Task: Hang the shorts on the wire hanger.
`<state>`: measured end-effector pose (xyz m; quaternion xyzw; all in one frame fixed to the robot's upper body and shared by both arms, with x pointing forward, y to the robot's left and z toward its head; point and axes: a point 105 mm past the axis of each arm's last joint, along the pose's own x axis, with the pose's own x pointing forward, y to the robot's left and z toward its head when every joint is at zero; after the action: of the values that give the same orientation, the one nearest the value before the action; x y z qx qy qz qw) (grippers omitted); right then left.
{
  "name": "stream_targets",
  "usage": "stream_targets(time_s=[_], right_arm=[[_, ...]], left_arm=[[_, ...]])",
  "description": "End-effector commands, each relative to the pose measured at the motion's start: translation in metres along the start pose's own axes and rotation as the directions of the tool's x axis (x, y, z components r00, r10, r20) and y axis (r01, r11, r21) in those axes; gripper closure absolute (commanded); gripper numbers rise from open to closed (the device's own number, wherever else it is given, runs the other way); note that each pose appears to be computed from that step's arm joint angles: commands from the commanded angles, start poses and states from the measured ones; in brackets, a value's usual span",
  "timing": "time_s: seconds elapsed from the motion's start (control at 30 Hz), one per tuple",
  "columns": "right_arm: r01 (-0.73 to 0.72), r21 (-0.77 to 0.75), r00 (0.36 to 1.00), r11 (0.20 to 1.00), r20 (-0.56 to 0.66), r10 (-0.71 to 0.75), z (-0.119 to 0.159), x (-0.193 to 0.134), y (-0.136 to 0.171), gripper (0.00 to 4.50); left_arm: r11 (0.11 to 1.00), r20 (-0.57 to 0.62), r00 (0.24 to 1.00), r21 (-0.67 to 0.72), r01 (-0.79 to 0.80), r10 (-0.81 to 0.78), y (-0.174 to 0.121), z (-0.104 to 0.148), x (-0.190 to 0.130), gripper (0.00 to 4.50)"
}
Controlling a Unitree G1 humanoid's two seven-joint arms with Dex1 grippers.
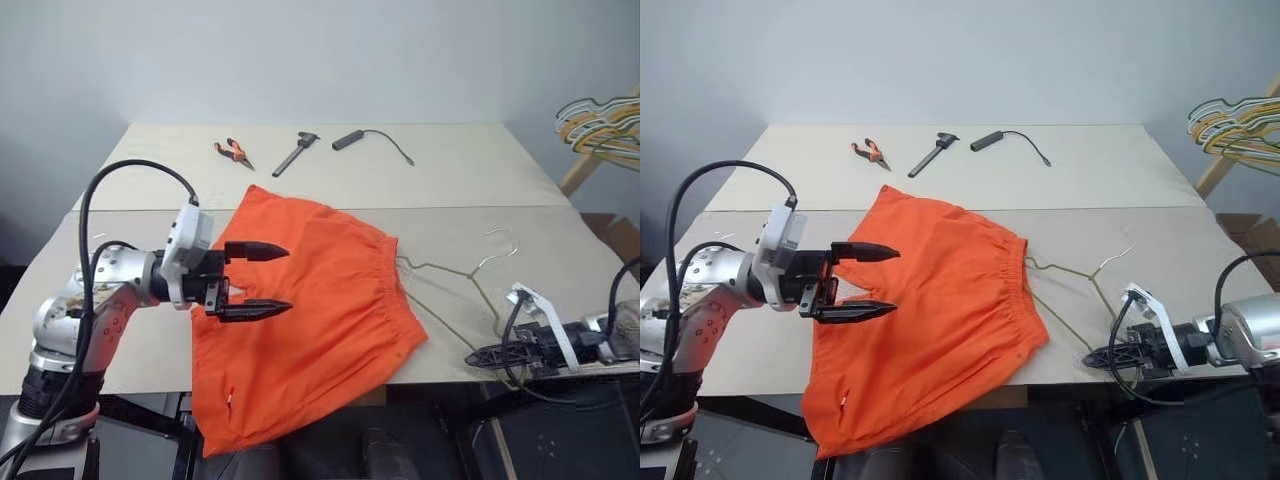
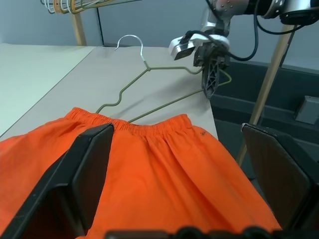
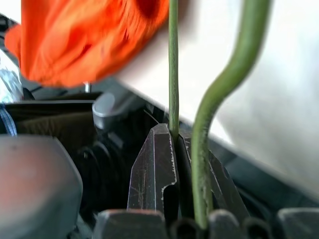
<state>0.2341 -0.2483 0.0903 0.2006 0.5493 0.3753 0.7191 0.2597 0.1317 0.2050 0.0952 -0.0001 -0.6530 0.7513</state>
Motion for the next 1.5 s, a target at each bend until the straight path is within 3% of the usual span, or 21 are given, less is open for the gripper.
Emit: stream_targets(time_s=[0.03, 0.37, 0.6, 0.87, 1.07, 1.27, 1.5], right_arm=[[-0.072, -0.029, 0.997, 0.997, -0.035, 0.071, 0.000, -0.001, 0.014, 4.50], [-0.079, 0.025, 0.995, 0.997, 0.061, 0.077, 0.042, 0.019, 0.006, 4.50], [-0.172, -0.007, 0.985, 0.985, -0.033, 0.172, 0.037, 0.035, 0.018, 4.50], [-0.196, 0.025, 0.980, 0.980, 0.042, 0.195, 0.066, 0.049, 0.014, 4.50], [-0.201, 0.014, 0.979, 0.979, 0.030, 0.201, 0.072, 0.063, 0.012, 4.50], [-0.158, -0.070, 0.978, 0.985, 0.126, 0.166, 0.093, 0.033, 0.018, 4.50], [-0.094, -0.121, 0.986, 0.988, 0.126, 0.109, 0.092, 0.019, 0.018, 4.50]], left_arm=[[0.999, -0.006, 1.000, 0.046, 0.000, 0.001, -0.002, 0.007, -0.004, 0.05], [0.999, -0.009, 1.000, 0.045, 0.001, -0.001, -0.003, 0.006, -0.004, 0.05], [0.999, -0.013, 1.000, 0.052, -0.008, 0.009, -0.004, 0.006, -0.006, 0.05], [0.999, -0.011, 1.000, 0.052, -0.013, 0.014, -0.003, 0.006, -0.006, 0.05], [0.998, -0.012, 1.000, 0.057, -0.020, 0.020, -0.002, 0.007, -0.006, 0.05], [0.998, -0.021, 0.999, 0.063, -0.030, 0.031, -0.002, 0.006, -0.009, 0.05], [0.997, -0.014, 1.000, 0.074, -0.022, 0.024, 0.003, 0.008, -0.007, 0.05]])
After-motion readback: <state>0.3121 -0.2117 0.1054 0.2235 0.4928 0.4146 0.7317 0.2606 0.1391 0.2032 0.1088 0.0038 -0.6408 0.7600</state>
